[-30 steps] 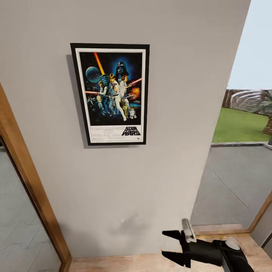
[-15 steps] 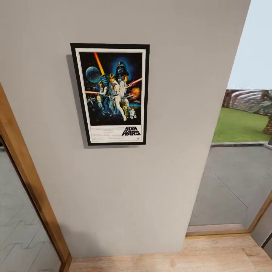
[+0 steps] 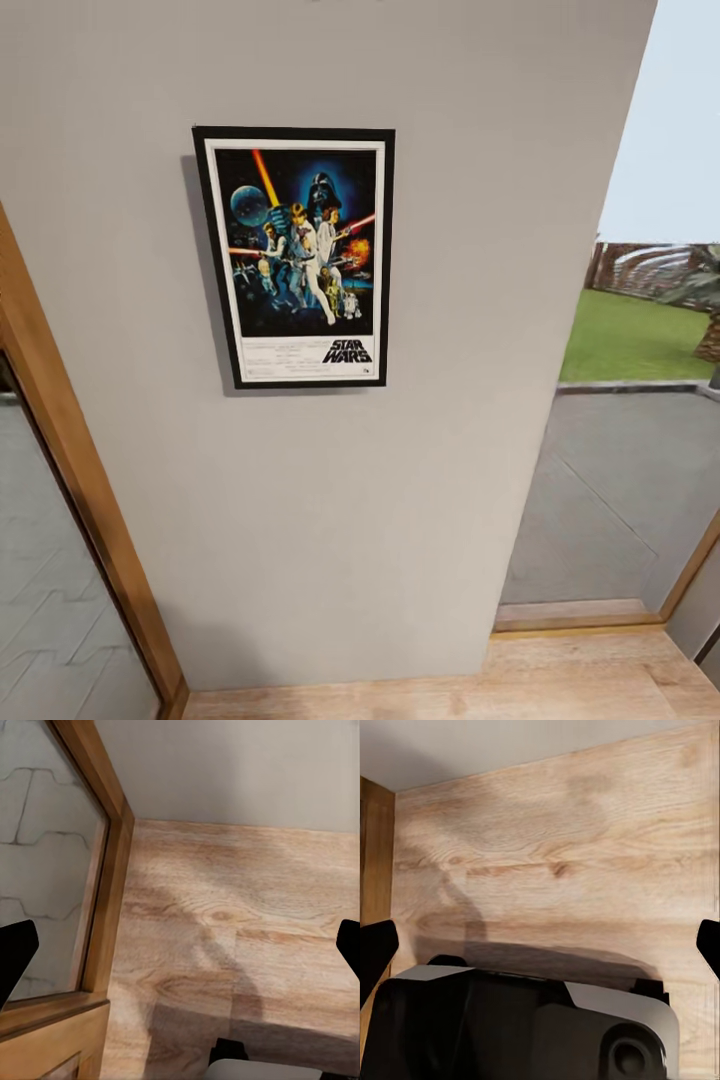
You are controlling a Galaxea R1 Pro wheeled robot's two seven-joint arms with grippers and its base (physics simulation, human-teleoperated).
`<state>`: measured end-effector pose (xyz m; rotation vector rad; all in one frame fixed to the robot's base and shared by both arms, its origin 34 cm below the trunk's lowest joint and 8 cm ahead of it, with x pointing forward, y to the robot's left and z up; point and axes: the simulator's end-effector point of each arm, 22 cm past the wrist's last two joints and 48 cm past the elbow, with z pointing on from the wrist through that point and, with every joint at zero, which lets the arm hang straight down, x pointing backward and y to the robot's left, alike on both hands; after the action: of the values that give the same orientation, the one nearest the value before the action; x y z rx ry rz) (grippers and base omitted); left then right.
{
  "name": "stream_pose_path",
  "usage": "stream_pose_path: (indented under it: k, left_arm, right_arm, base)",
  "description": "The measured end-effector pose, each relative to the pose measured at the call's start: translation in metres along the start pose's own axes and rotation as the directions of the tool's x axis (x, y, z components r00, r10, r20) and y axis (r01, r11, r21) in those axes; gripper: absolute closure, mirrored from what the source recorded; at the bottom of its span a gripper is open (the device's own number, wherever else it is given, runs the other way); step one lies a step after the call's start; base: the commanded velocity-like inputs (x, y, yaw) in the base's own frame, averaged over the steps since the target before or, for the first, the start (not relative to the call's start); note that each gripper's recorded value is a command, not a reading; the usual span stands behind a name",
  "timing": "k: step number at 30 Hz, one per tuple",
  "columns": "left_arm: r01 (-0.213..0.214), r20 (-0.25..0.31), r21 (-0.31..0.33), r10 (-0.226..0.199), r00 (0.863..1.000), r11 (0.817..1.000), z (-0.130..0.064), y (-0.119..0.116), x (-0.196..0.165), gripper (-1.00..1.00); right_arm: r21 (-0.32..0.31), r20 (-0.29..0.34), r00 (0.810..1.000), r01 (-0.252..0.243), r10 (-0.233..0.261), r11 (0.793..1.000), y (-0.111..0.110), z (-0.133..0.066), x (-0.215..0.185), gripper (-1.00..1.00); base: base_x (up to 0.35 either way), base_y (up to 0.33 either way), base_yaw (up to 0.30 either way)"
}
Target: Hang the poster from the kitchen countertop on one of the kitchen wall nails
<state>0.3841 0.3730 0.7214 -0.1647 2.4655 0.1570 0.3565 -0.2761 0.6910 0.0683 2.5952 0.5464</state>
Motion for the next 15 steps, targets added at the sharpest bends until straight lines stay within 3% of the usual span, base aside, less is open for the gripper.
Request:
stream_pose_path:
  k: [4, 9, 11, 12, 13, 15]
  left_arm:
    - [0.001, 0.004, 0.000, -0.001, 1.000, 1.000, 0.000, 0.000, -0.002, -1.00]
    - [0.000, 0.005, 0.001, 0.000, 1.000, 1.000, 0.000, 0.000, -0.002, -1.00]
    - [0.000, 0.005, 0.002, 0.000, 1.000, 1.000, 0.000, -0.001, -0.002, -1.00]
    - [0.000, 0.005, 0.002, 0.000, 1.000, 1.000, 0.000, -0.001, -0.002, -1.00]
    - [0.000, 0.005, 0.002, 0.000, 1.000, 1.000, 0.000, -0.002, -0.002, -1.00]
    - [0.000, 0.004, 0.002, 0.000, 1.000, 1.000, 0.000, -0.001, -0.002, -1.00]
  right_arm:
    - [0.015, -0.002, 1.000, -0.003, 0.003, 1.000, -0.001, 0.001, 0.002, -1.00]
    - [0.019, -0.104, 0.992, -0.075, 0.076, 0.997, 0.009, 0.001, 0.058, -1.00]
    - [0.049, -0.188, 0.974, -0.122, 0.129, 0.991, 0.010, -0.006, 0.103, -1.00]
    - [0.059, -0.196, 0.971, -0.127, 0.137, 0.990, 0.010, -0.007, 0.108, -1.00]
    - [0.152, -0.220, 0.963, -0.121, 0.153, 0.981, -0.008, -0.012, 0.124, -1.00]
    - [0.186, -0.222, 0.962, -0.116, 0.156, 0.976, -0.015, -0.014, 0.126, -1.00]
  base:
    - [0.000, 0.000, 0.000]
    - [0.000, 0.000, 0.000]
    - [0.000, 0.000, 0.000]
    - [0.000, 0.000, 0.000]
    - [0.000, 0.000, 0.000]
    - [0.000, 0.000, 0.000]
